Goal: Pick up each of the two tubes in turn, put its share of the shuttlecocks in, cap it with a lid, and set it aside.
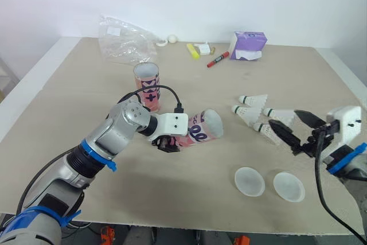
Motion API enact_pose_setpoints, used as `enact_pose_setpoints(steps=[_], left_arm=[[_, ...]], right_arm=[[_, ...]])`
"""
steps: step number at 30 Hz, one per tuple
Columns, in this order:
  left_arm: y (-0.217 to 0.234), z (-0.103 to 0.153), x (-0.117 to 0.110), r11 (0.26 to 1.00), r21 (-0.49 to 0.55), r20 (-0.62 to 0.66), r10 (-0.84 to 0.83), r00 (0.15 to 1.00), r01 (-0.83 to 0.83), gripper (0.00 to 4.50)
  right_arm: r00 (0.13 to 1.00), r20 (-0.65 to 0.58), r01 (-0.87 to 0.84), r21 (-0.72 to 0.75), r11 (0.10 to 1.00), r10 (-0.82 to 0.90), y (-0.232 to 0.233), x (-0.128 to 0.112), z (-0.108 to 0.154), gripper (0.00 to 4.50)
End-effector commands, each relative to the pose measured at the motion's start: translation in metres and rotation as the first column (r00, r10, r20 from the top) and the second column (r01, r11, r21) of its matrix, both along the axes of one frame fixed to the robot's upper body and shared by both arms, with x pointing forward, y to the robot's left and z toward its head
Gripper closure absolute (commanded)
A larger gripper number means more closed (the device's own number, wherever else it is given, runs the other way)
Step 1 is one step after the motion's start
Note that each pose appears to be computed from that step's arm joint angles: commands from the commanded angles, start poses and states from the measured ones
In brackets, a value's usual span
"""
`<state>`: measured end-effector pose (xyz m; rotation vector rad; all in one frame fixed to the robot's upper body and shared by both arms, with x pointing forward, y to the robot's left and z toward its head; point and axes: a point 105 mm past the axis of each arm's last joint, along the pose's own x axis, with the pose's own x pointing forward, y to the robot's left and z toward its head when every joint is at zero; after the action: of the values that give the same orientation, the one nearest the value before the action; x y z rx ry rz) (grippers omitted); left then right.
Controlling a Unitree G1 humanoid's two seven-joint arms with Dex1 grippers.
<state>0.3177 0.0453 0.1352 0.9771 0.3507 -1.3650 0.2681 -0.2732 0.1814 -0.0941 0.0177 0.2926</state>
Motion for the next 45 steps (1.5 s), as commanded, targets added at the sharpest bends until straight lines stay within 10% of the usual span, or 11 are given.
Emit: enact_pose_setpoints(steps=[1, 28, 40, 45], left_arm=[[-0.003, -0.004, 0.001, 1.000, 0.011, 0.012, 0.001, 1.000, -0.001, 1.29], [-0.002, -0.004, -0.002, 1.000, 0.008, 0.010, 0.011, 1.000, -0.011, 1.29], [-0.002, -0.005, -0.001, 1.000, 0.007, 0.011, 0.014, 1.000, -0.014, 1.29], [-0.003, -0.004, -0.001, 1.000, 0.006, 0.011, 0.011, 1.000, -0.011, 1.29]], right_arm=[[0.998, -0.003, 0.061, -0.006, 0.998, -0.061, -0.016, 0.000, -0.005, 0.03], [0.981, -0.160, -0.094, 0.115, 0.989, 0.112, 0.012, 0.019, -0.057, 0.03], [0.980, -0.167, -0.082, 0.141, 0.987, 0.106, 0.010, 0.029, -0.063, 4.32], [0.983, -0.155, -0.083, 0.121, 0.989, 0.102, 0.009, 0.029, -0.061, 4.42]])
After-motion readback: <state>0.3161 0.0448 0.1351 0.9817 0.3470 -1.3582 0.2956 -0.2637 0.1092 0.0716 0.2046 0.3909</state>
